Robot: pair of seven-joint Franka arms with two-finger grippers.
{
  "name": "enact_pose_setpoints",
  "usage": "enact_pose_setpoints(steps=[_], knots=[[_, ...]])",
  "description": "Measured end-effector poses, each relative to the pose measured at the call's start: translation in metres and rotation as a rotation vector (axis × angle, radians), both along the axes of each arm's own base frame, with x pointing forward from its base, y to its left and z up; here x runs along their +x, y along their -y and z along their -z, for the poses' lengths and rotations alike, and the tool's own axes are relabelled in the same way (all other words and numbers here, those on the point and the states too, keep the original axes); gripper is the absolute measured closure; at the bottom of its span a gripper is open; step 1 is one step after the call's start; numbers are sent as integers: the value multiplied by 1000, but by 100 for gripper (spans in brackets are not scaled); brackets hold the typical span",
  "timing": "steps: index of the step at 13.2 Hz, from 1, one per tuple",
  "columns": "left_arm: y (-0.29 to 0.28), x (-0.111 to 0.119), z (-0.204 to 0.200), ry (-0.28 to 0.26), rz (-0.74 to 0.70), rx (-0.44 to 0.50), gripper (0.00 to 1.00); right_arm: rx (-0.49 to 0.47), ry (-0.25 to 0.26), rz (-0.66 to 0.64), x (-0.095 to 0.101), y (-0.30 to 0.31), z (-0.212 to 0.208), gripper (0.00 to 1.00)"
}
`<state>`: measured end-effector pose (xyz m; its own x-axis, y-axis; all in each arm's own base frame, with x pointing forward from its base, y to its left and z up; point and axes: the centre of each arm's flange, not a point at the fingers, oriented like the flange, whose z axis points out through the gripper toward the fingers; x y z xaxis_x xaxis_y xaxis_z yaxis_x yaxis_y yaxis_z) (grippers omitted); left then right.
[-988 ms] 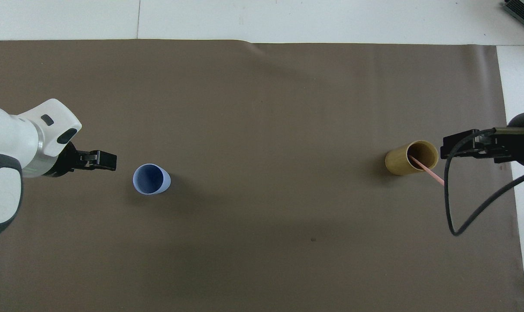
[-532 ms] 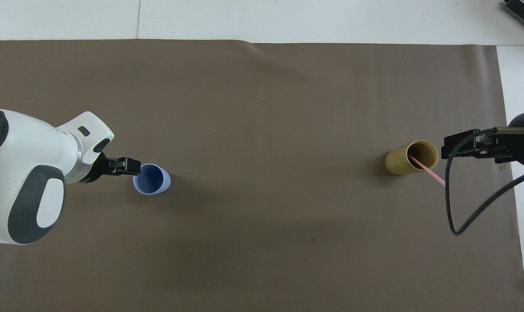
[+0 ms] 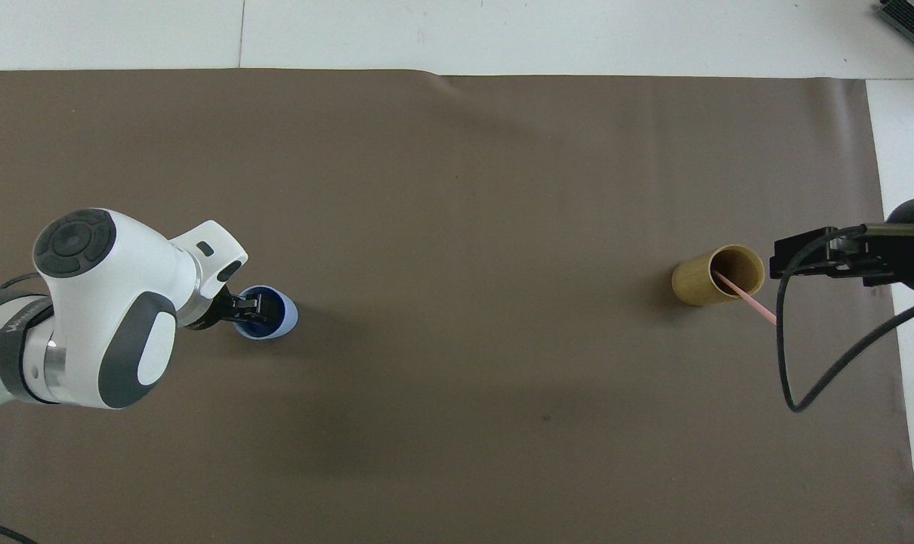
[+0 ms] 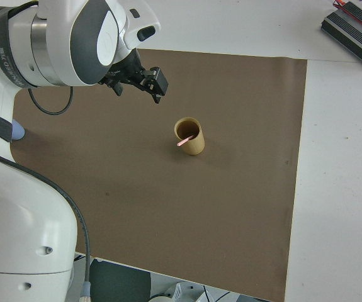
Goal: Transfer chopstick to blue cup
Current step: 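Slide the blue cup with the left gripper toward the table center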
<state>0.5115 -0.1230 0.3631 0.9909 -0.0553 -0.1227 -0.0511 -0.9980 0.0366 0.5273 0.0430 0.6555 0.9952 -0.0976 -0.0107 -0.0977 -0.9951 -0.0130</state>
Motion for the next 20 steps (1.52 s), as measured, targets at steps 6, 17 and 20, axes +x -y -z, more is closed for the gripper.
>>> enact_pose_setpoints(steps=[6, 17, 20], knots=[[3, 9, -14, 34, 6, -9, 88, -1, -5, 0, -1, 0, 2, 0], [159, -10, -140, 63, -128, -3, 96, -1, -5, 1, -1, 1, 2, 0], [174, -11, -137, 83, -196, -14, 96, -1, -5, 2, -1, 1, 2, 0]])
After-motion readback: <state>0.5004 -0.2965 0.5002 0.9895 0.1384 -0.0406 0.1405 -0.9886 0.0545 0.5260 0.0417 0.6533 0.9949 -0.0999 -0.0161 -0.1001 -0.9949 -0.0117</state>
